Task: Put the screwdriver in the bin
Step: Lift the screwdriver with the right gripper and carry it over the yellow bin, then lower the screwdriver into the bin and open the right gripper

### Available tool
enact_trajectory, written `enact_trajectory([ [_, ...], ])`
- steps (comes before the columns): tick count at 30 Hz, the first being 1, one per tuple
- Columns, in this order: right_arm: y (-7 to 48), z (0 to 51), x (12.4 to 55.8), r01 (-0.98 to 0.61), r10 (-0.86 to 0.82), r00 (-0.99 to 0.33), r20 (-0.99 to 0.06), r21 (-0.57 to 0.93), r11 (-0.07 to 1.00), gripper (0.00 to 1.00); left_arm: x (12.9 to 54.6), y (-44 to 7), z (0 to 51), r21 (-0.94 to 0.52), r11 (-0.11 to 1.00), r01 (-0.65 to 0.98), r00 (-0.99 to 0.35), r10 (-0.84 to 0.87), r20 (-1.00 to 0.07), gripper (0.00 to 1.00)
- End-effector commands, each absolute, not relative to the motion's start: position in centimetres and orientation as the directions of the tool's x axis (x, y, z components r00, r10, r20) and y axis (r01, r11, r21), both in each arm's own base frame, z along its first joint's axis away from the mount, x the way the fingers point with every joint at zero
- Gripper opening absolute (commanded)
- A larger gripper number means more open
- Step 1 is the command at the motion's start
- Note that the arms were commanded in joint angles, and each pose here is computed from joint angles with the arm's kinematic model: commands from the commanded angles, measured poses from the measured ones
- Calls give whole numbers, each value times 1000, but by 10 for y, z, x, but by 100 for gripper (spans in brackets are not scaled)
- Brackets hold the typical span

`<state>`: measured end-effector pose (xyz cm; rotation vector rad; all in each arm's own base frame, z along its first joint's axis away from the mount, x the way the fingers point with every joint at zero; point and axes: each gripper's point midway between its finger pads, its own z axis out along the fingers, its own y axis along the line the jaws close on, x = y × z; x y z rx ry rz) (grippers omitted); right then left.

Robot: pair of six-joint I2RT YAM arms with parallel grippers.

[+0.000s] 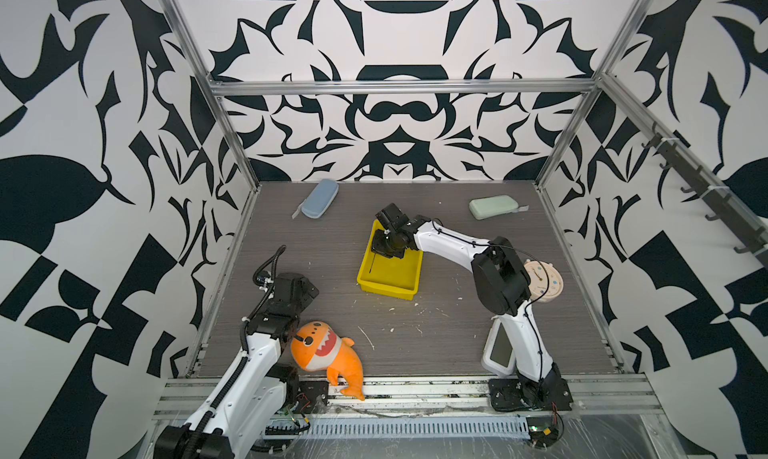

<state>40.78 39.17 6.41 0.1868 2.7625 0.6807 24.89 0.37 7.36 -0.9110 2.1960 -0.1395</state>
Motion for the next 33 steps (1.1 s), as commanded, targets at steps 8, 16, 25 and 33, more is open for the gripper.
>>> enact_trajectory([
  [8, 386, 78, 399, 31, 154, -956, -249, 438, 899, 14, 255, 1, 83, -376, 743, -555, -467, -651, -598, 100],
  [16, 379, 75, 399, 32, 145, -956, -254, 402, 915, 16, 253, 2, 84, -382, 737, -557, -455, -656, -603, 100],
  [25, 375, 75, 396, 23, 133, -956, -260, 387, 922, 21, 251, 5, 85, -384, 730, -565, -443, -662, -605, 100],
  [33, 375, 79, 397, 23, 137, -955, -263, 392, 920, 27, 253, 3, 85, -391, 734, -555, -445, -660, -605, 100],
])
